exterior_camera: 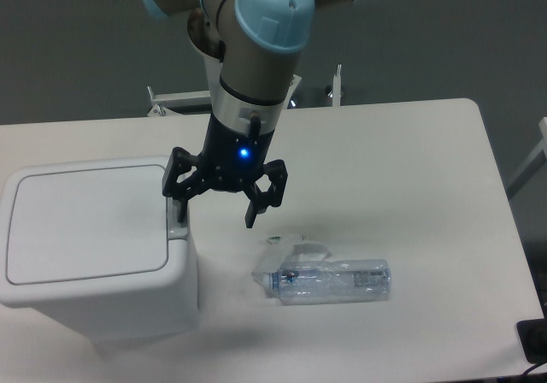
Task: Open the trash can
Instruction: 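Press the gripper fingertip on the lid edge to flip it open, then lift the gripper up away from the open trash can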
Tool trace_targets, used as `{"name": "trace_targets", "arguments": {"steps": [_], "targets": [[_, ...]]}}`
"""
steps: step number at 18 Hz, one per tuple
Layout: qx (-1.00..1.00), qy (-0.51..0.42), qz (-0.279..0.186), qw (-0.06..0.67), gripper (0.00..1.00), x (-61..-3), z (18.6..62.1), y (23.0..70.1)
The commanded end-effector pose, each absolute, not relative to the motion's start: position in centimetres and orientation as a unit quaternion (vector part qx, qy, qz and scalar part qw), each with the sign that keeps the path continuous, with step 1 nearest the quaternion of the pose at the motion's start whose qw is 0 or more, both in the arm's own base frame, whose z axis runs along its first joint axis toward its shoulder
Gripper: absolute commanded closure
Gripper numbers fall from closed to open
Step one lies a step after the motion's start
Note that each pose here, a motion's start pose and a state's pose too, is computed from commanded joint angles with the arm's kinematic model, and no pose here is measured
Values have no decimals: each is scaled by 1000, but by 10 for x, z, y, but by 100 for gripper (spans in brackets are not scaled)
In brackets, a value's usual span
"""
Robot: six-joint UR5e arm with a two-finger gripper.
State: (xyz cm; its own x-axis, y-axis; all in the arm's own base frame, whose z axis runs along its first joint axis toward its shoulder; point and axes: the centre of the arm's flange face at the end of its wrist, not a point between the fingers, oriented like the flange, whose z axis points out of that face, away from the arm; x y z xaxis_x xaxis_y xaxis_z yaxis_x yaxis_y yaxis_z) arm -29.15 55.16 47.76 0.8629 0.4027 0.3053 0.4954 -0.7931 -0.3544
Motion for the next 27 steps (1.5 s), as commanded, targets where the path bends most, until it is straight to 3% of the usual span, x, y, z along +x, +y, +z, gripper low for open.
{"name": "trace_targets", "arguments": {"steps": [19, 23, 27], "targets": [[-939, -236, -103, 228, 0, -292, 487, 554], [-930, -234, -69, 274, 0, -307, 526, 551], [-916, -293, 20, 272, 0, -391, 549, 492]]}}
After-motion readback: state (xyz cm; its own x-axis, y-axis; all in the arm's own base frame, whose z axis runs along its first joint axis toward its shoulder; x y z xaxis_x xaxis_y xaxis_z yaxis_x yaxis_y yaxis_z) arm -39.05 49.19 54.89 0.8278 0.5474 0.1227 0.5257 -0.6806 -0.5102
